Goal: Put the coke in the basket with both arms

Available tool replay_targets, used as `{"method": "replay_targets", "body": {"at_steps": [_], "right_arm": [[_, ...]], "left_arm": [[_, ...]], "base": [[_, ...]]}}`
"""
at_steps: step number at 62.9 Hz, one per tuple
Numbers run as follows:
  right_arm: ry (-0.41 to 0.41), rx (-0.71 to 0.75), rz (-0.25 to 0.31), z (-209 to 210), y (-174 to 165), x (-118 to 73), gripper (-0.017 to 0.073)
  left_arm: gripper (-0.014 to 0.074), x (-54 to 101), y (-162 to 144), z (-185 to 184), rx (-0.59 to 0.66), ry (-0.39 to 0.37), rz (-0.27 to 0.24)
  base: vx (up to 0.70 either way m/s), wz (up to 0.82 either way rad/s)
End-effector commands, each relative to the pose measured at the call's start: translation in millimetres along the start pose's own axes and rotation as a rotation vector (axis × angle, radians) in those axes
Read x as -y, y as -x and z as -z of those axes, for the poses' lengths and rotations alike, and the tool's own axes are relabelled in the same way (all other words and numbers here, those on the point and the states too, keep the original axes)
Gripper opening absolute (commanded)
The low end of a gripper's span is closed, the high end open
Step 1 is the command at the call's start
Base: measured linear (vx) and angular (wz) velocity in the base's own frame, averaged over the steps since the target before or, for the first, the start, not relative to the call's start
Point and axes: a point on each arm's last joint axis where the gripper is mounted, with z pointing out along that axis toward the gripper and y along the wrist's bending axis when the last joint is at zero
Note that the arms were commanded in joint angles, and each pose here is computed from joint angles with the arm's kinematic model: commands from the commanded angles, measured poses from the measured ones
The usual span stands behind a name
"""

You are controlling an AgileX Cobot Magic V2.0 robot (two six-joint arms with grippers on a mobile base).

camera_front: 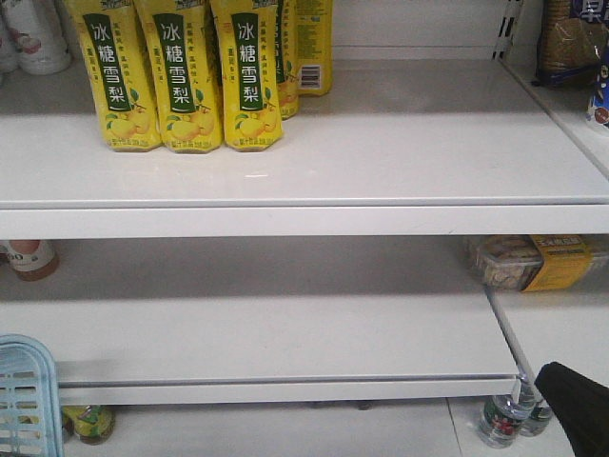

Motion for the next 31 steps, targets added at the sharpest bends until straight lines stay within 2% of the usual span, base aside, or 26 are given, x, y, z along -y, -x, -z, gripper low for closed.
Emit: {"method": "replay_targets", "body": {"at_steps": [1, 5, 31], "right_arm": [[-0.028, 0.018, 0.043, 0.2, 8.1, 1.4, -0.0004], [-0.028, 0.018, 0.043, 0.2, 8.1, 1.4, -0.0004], [-0.028, 0.018, 0.043, 0.2, 8.1, 1.4, -0.0004]], "left_arm": [[-0.0006, 7.8, 15.3, 3.3, 0.190, -0.085, -0.067], [-0.0006, 8.3, 16.2, 3.5, 0.201, -0.089, -0.087], [-0.0006, 8.3, 16.2, 3.5, 0.201, -0.089, -0.084]], "base": [[0.00, 0.00], [0.00, 0.00], [0.00, 0.00]]}}
